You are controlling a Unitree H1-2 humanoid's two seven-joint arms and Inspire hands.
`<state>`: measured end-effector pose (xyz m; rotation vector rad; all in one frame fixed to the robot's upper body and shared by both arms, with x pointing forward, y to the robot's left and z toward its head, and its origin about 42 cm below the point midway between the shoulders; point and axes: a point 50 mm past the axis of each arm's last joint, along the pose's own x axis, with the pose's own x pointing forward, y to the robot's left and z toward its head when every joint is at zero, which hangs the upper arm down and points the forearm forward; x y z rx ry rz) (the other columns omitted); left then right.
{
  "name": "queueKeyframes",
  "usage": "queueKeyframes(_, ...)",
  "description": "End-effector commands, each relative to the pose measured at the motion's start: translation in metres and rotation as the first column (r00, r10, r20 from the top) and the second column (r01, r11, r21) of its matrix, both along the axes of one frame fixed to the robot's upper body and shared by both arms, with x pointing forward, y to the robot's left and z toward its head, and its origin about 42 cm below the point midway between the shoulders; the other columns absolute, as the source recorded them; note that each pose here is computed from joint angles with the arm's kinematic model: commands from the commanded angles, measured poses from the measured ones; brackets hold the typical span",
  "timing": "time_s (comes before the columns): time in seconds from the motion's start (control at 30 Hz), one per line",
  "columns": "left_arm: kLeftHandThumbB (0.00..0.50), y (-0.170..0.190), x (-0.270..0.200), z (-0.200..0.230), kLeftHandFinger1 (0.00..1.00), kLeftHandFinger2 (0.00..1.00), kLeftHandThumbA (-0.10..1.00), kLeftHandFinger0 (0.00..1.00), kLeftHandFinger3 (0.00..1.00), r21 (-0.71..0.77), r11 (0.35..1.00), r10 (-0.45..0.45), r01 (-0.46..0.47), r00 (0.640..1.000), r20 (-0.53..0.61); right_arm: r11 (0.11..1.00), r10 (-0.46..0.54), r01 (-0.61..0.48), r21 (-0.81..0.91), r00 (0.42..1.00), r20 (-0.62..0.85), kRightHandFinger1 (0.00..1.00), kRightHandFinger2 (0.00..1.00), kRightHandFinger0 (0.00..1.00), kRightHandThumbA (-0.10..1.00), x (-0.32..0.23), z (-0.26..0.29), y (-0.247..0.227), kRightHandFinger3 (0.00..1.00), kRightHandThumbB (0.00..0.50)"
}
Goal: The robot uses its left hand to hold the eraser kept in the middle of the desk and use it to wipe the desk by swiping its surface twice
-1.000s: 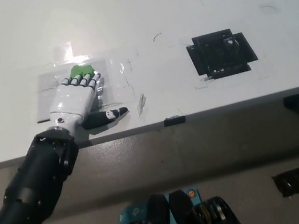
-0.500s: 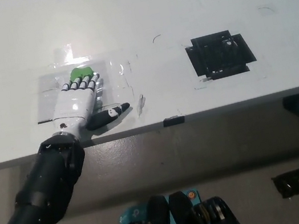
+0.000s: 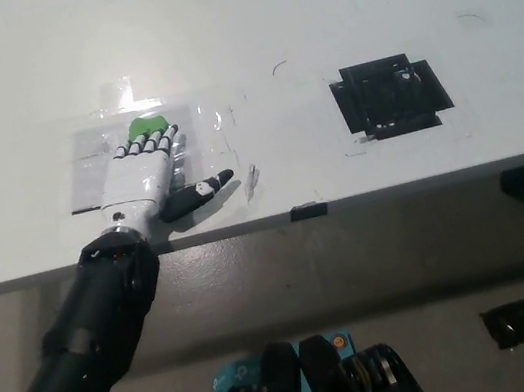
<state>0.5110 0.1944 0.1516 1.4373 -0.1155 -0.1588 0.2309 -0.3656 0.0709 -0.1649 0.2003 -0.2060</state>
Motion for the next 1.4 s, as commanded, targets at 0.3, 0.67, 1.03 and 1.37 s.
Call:
queueKeyframes(0.3,0.497,-0.068,-0.034,-0.063,1.0,1.0,1.0,1.0,1.0,0.1,0.985,-0.106,0.138,0.955,-0.276,0.996,0.076,-0.071,-0.048,0.992,0.097,1.0,1.0,1.0,1.0,0.022,0.03,0.009,1.0,0.431)
queueKeyframes(0.67,0.5,-0.119,-0.039,-0.059,1.0,1.0,1.0,1.0,1.0,0.222,0.937,-0.193,0.269,0.93,-0.313,0.997,0.074,-0.071,-0.029,0.992,0.106,1.0,1.0,1.0,1.0,0.024,0.032,0.011,1.0,0.417)
queueKeyframes(1.03,0.5,-0.185,-0.051,-0.048,1.0,1.0,1.0,1.0,1.0,0.189,0.912,-0.302,0.365,0.907,-0.292,0.996,0.086,-0.083,-0.03,0.991,0.101,1.0,1.0,1.0,1.0,0.022,0.027,0.016,1.0,0.416)
queueKeyframes(1.37,0.5,-0.202,-0.059,-0.049,1.0,1.0,1.0,1.0,1.0,0.189,0.902,-0.319,0.387,0.895,-0.313,0.995,0.095,-0.094,-0.016,0.99,0.099,1.0,1.0,1.0,1.0,0.022,0.025,0.021,1.0,0.408)
